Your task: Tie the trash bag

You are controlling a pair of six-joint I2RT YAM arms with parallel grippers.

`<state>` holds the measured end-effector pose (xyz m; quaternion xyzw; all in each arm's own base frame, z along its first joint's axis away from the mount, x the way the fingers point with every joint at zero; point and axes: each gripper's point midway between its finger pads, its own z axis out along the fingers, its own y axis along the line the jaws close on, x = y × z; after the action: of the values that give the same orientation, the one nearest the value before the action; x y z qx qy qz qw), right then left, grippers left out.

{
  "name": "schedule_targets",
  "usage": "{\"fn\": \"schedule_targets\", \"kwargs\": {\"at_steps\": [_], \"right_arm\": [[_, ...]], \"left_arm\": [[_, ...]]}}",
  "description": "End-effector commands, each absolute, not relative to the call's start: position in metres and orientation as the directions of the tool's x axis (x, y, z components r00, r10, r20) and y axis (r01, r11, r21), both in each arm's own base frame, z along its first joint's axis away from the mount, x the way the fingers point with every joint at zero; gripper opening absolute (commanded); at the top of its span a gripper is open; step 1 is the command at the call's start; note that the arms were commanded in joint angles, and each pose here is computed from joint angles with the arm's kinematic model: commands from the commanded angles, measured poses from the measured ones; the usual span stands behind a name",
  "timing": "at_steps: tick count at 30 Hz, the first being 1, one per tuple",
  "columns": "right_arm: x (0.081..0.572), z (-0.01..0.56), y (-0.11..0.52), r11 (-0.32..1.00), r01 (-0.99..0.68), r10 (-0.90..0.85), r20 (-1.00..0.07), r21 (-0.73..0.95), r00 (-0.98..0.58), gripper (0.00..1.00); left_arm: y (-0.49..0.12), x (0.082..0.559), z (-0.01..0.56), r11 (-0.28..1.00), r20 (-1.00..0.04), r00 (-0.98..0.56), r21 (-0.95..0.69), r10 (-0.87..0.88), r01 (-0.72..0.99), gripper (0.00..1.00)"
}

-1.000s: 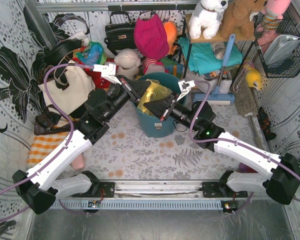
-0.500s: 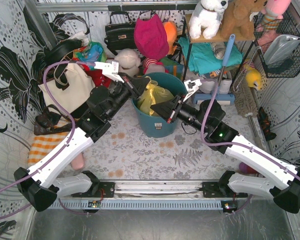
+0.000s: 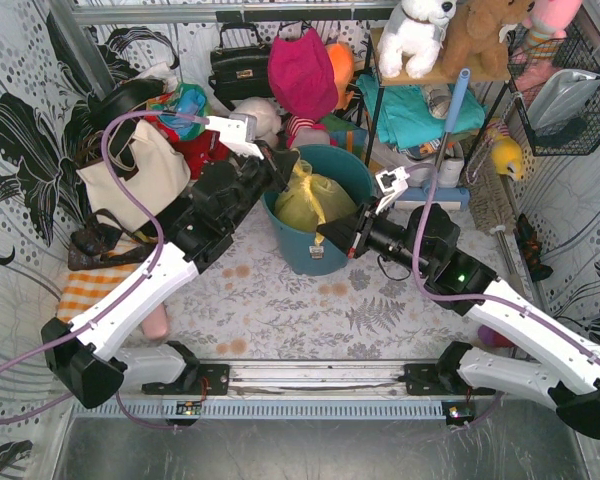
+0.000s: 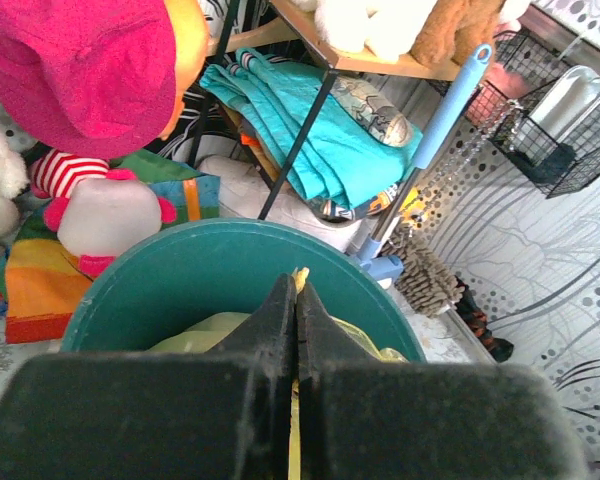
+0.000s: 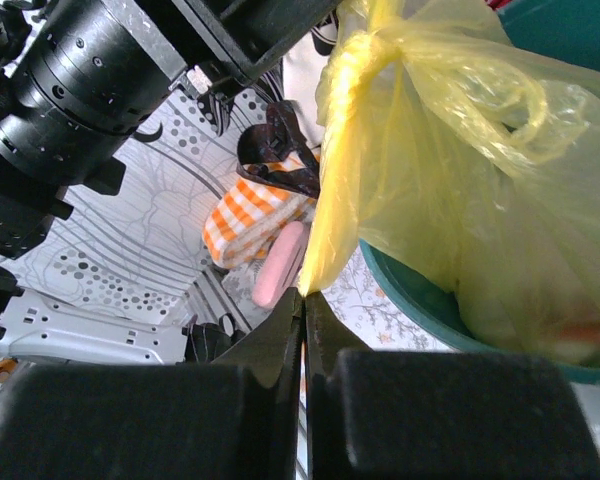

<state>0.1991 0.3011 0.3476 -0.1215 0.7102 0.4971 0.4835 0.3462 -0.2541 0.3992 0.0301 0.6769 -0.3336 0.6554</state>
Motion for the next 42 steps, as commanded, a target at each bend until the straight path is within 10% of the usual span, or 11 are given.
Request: {"fn": "schedule_targets", "kwargs": {"at_steps": [1,17,25,33,42], "right_arm": [[0.193,0.344,0.289,0.514,-0.645,0.273,-0.821,0.566,-0.502,0.0],[0.159,0.291,0.275,0.527,-0.599,0.128,-0.753,0.603,-0.645,0.0],[0.169,0.301,0.276,0.535,-0.603,0.174,-0.775,0.592,-0.607,0.0],[0.184,0.322,0.273,0.539,-0.621,0.264,-0.814,0.569,-0.518,0.0],[0.191,0.333,0.274,0.556,-0.634,0.268,-0.838,0.538,-0.476,0.0]], "left_arm": [[-0.244,0.356,0.42,0.818,-0.923,-0.038,-0.357,-0.382,0.451,0.01],[-0.246,0.394,0.402,0.9,-0.965,0.009,-0.24,-0.26,0.364,0.0],[-0.28,0.331,0.468,0.698,-0.942,0.13,-0.133,-0.311,0.704,0.06],[-0.285,0.271,0.482,0.526,-0.905,0.218,-0.008,-0.366,0.85,0.51],[-0.228,0.316,0.484,0.701,-0.829,0.03,-0.452,-0.559,0.551,0.59]]}}
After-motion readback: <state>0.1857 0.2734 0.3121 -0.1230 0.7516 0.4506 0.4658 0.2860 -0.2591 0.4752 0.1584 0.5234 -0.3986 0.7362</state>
